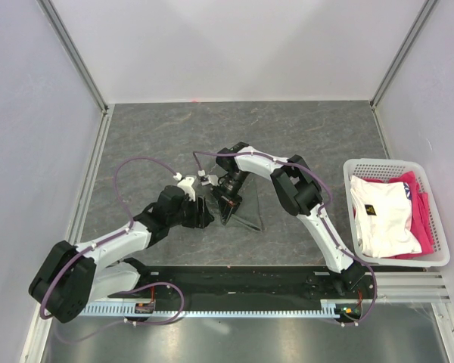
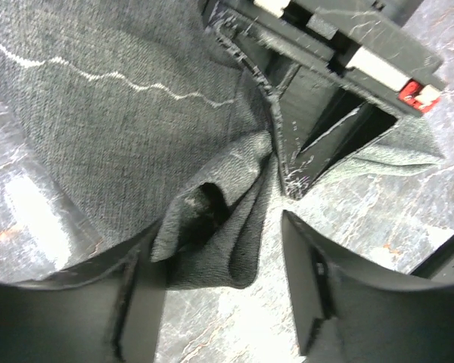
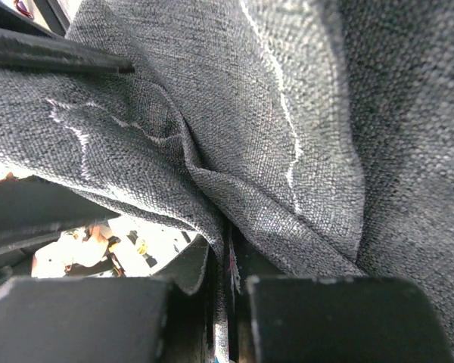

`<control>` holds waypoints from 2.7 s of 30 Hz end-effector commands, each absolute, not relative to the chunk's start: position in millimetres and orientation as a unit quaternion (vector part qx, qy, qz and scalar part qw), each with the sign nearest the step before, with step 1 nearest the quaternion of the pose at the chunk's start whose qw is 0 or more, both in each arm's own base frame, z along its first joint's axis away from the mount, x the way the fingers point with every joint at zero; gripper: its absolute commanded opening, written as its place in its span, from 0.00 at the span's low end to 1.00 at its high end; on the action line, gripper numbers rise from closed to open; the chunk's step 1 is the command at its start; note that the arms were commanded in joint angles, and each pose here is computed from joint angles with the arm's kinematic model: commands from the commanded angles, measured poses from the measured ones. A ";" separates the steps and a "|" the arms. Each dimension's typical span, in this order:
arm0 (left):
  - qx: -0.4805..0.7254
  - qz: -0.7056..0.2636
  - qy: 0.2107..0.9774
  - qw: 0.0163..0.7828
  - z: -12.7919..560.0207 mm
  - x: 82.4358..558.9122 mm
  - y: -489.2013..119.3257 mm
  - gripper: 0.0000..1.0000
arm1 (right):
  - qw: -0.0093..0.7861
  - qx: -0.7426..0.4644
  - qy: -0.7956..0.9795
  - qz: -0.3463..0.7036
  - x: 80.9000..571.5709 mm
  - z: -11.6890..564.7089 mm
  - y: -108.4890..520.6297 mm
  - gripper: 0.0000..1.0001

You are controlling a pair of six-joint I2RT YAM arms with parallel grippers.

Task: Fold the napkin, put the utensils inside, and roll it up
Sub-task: Roll the napkin with the utensil

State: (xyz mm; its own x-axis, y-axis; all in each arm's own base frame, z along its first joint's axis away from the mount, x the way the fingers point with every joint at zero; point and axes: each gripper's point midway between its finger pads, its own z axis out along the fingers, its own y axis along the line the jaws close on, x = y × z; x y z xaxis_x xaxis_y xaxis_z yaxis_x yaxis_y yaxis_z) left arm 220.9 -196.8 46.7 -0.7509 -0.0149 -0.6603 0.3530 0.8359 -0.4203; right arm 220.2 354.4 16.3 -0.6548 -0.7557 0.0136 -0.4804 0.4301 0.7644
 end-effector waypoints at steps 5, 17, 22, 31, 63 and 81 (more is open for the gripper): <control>0.061 -0.229 0.908 0.345 46.6 235.3 -188.5 0.38 | 0.151 0.392 -0.831 -0.364 238.7 -4.8 352.6 0.00; 0.019 -0.204 0.933 0.295 30.8 228.6 -181.9 0.02 | 0.088 0.392 -0.825 -0.398 255.7 41.5 361.0 0.46; -0.004 -0.220 0.938 0.270 34.0 226.6 -185.8 0.02 | 0.003 0.397 -0.843 -0.364 275.2 70.4 348.6 0.71; -0.048 -0.282 0.931 0.228 40.9 228.7 -179.8 0.02 | -0.229 0.403 -0.842 -0.276 288.1 99.2 311.3 0.79; -0.116 -0.341 0.916 0.177 44.4 237.1 -153.1 0.02 | -0.329 0.567 -0.755 0.021 234.2 32.1 298.6 0.71; -0.114 -0.346 0.916 0.166 38.8 252.0 -155.1 0.02 | -0.165 0.598 -0.784 0.013 191.8 9.5 274.0 0.18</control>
